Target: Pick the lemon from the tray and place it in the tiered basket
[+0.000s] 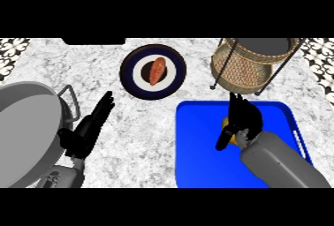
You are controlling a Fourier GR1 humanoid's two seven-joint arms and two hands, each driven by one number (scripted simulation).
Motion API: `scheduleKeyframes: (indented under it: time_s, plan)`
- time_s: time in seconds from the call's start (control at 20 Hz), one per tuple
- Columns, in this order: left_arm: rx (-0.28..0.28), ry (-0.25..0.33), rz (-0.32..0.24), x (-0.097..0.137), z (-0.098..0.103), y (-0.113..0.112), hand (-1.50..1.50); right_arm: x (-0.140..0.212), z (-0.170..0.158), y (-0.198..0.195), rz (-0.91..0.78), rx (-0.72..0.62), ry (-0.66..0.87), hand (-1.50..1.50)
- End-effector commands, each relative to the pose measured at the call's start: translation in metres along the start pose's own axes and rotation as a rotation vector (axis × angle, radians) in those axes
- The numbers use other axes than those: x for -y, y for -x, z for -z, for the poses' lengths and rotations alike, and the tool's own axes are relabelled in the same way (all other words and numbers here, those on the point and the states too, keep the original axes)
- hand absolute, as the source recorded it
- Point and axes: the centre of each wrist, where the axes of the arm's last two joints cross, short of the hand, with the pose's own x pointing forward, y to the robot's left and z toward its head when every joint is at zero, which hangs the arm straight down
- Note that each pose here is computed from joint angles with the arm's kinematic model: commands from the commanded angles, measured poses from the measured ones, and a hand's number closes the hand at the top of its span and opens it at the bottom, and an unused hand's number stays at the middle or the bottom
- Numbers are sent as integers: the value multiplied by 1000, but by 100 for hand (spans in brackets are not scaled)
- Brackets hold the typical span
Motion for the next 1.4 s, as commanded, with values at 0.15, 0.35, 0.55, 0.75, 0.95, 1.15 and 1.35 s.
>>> scheduleKeyframes:
  time_s: [0.15, 0.35, 0.55, 0.75, 0.95, 1.15, 1.35]
  plan:
    - [5, -24, 3, -5, -12, 14, 0, -14, 1, 12, 15, -206, -30, -150]
    - [20, -21, 21, -11, 2, 2, 0, -31, 8, 18, 35, -186, -18, -150]
    - [10, -6, 10, -17, 5, 2, 0, -30, 13, 20, 30, -187, -30, -150]
    - [18, 16, 4, 17, 3, -12, 0, -29, 12, 15, 36, -177, -50, -150]
    - [5, -17, 11, -5, 4, 0, 0, -41, 28, 25, 130, -36, 54, 150]
    - [10, 21, 20, 13, 1, -8, 0, -61, 32, 32, 103, -12, 81, 150]
    - [17, -8, -3, 10, -1, -1, 0, -61, 27, 5, 97, 2, 103, 150]
